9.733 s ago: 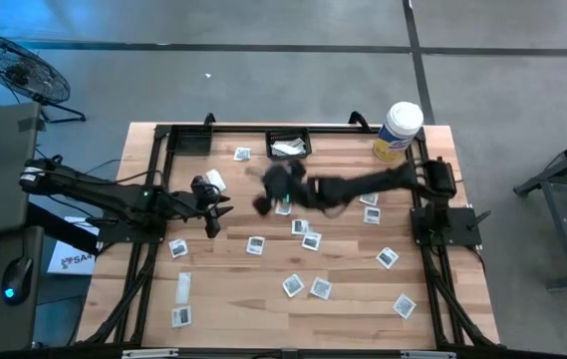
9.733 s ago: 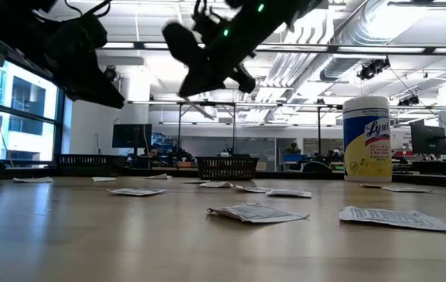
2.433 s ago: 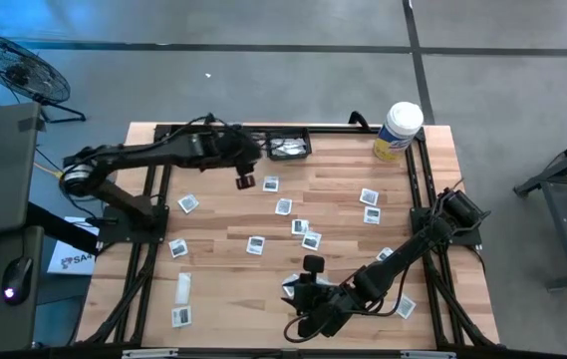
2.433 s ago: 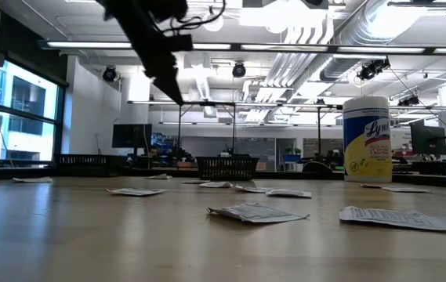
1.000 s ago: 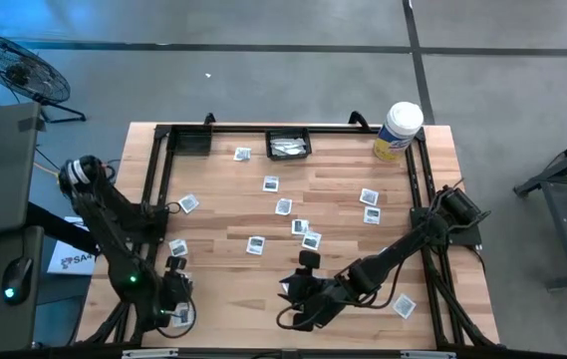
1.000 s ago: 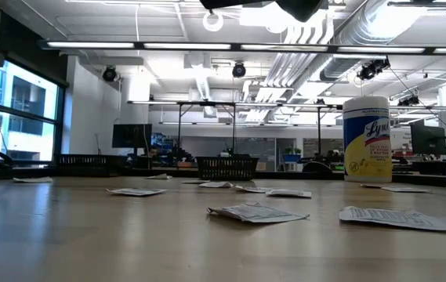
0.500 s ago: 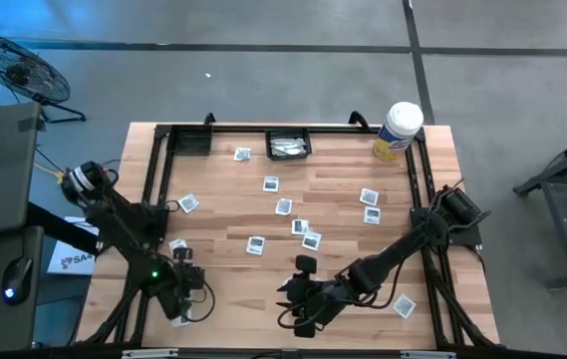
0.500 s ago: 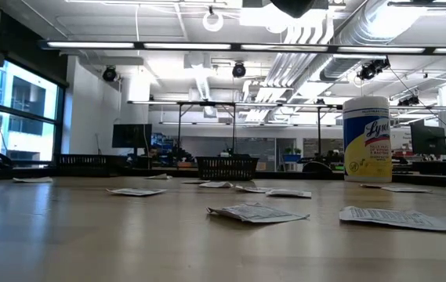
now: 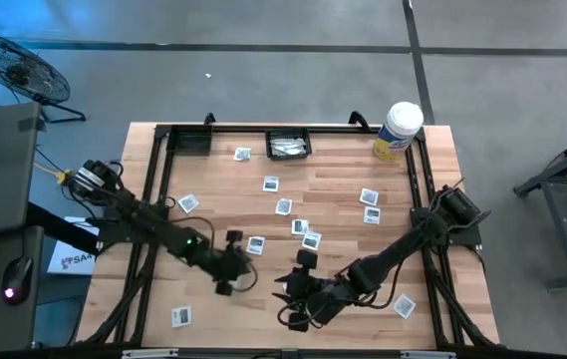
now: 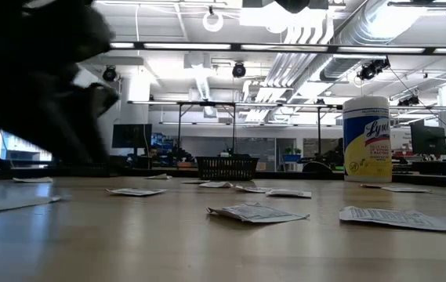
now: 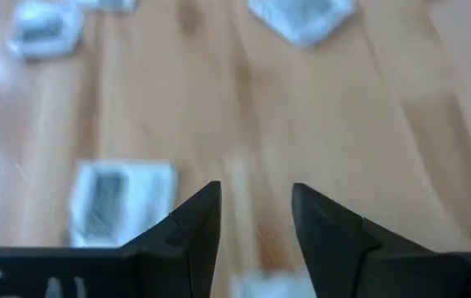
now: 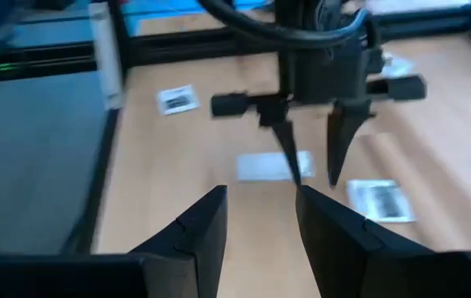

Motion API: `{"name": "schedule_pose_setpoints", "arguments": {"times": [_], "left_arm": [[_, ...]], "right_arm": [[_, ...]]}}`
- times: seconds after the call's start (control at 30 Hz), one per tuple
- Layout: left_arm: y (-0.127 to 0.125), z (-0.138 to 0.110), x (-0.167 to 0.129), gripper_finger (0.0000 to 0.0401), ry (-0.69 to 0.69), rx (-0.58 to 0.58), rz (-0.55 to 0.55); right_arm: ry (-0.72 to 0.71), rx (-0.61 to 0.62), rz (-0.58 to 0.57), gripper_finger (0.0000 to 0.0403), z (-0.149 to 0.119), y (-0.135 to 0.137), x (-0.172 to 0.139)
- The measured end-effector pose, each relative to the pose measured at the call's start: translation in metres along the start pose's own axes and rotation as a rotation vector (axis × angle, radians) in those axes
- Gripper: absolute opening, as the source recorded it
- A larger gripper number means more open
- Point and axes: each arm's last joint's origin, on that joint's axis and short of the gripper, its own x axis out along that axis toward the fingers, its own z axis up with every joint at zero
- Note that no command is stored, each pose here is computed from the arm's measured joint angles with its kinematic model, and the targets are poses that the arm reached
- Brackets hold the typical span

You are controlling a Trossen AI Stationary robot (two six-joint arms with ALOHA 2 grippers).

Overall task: Pick & Place First Aid Supplies
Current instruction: Put the green bandage pack into the right black bin

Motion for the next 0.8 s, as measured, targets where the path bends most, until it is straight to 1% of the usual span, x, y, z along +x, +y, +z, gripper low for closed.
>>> {"name": "schedule_pose_setpoints", "arguments": {"times": [0.07, 0.2, 0.23, 0.33, 0.43, 0.53, 0.63, 0.7, 0.8], "left_arm": [[0.004, 0.006, 0.000, 0.0147, -0.038, 0.016, 0.004], [0.003, 0.016, -0.016, 0.0147, -0.090, 0.048, -0.015], [0.002, 0.016, -0.023, 0.0147, -0.085, 0.061, -0.024], [-0.001, 0.013, -0.048, 0.0147, -0.049, 0.105, -0.061], [0.001, 0.013, -0.076, 0.0147, -0.053, 0.120, -0.146], [0.011, 0.014, -0.100, 0.0147, -0.081, 0.098, -0.153], [0.019, 0.014, -0.113, 0.0147, -0.108, 0.025, -0.091], [0.021, 0.012, -0.114, 0.0147, -0.108, -0.028, -0.039], [0.019, 0.003, -0.106, 0.0147, -0.091, -0.036, -0.046]], "right_arm": [[-0.013, -0.012, -0.029, 0.0139, 0.000, -0.001, 0.000], [-0.009, -0.017, -0.038, 0.0139, -0.002, -0.001, 0.003], [-0.011, -0.020, -0.050, 0.0139, -0.004, -0.001, 0.005], [-0.075, -0.018, -0.107, 0.0139, -0.009, 0.001, 0.016], [-0.085, -0.013, -0.081, 0.0139, -0.017, -0.002, 0.038], [-0.097, 0.031, -0.043, 0.0139, -0.021, -0.012, 0.062], [-0.102, 0.054, -0.007, 0.0139, -0.025, -0.023, 0.082], [-0.095, 0.064, 0.009, 0.0139, -0.028, -0.030, 0.091], [-0.080, 0.071, 0.017, 0.0139, -0.028, -0.035, 0.095]]}}
